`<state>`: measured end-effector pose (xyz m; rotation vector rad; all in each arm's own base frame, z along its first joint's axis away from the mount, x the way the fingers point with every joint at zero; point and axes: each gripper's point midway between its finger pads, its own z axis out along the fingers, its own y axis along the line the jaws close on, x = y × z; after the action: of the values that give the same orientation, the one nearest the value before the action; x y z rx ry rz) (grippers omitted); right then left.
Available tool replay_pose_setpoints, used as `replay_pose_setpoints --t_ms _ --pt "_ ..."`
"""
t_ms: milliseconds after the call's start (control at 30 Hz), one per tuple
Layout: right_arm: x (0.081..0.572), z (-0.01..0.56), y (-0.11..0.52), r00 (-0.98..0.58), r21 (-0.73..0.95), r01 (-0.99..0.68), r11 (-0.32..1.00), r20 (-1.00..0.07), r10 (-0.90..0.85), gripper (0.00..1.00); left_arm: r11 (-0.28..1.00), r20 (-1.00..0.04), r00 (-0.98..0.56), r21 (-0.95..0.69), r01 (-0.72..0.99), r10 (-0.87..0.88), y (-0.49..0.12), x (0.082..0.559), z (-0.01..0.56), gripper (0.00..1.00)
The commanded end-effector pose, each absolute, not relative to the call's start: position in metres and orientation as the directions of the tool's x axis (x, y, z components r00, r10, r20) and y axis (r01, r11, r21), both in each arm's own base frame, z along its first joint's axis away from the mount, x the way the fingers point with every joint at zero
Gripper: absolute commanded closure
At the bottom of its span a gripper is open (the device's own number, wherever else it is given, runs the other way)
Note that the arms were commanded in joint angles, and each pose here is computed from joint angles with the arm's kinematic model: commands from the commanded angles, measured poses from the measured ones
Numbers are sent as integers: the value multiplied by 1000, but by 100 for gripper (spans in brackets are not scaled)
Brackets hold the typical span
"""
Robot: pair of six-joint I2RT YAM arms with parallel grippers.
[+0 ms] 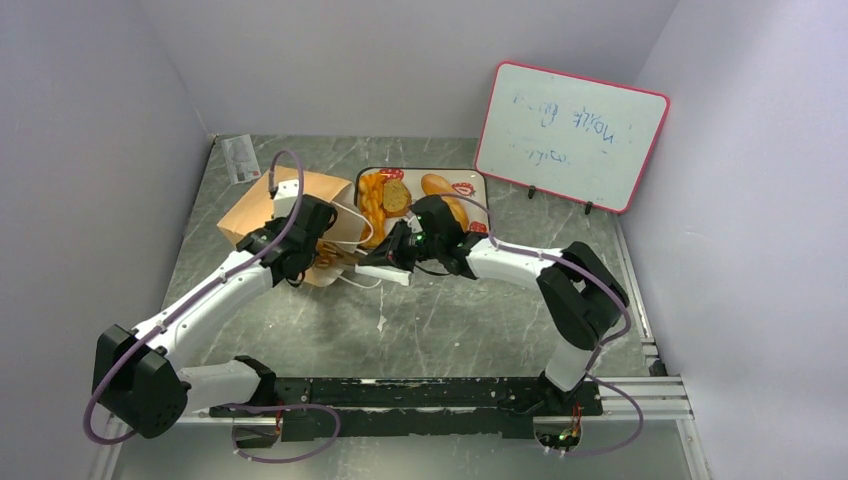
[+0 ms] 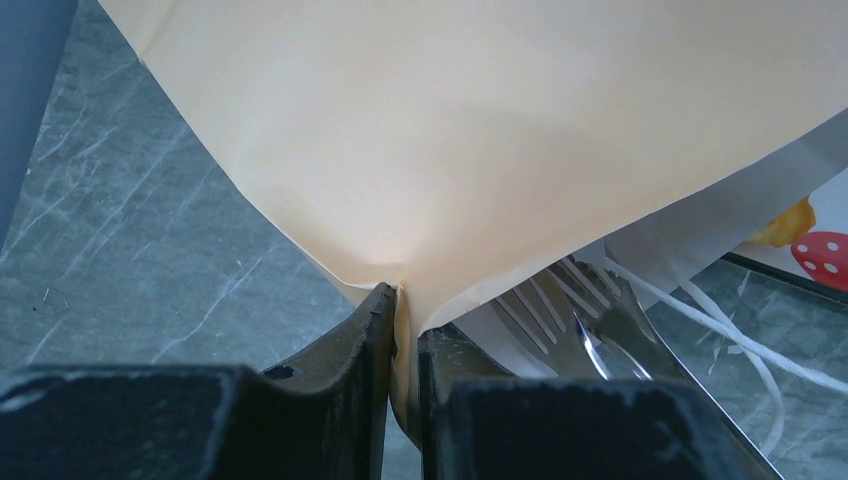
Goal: Take the fake bread out of the paper bag
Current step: Take out the fake bread from the paper bag, then place the fake bread in the container.
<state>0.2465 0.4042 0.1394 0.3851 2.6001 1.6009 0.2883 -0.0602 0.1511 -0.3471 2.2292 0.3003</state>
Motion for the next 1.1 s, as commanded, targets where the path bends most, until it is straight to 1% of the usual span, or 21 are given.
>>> replay_pose_setpoints --t_ms 0,67,167,567,767,1067 --pt "243 172 393 -980 908 86 411 1 201 100 918 -805 -562 56 -392 -190 -56 296 170 93" --pt "243 180 383 -977 913 77 400 -10 211 100 914 -807 -558 58 -400 -193 -52 298 172 93" --pt "242 179 358 -972 912 100 397 4 236 100 908 -809 -550 52 -416 -206 -47 301 174 93" --pt "236 201 295 -946 914 102 394 -33 322 100 888 -823 -520 42 -457 -229 -35 310 183 93" --pt "242 212 269 -922 895 80 439 -101 375 100 883 -826 -512 36 -468 -237 -27 313 184 93" --pt "256 218 241 -886 859 93 503 -160 435 100 881 -838 -491 25 -472 -239 -16 316 188 93"
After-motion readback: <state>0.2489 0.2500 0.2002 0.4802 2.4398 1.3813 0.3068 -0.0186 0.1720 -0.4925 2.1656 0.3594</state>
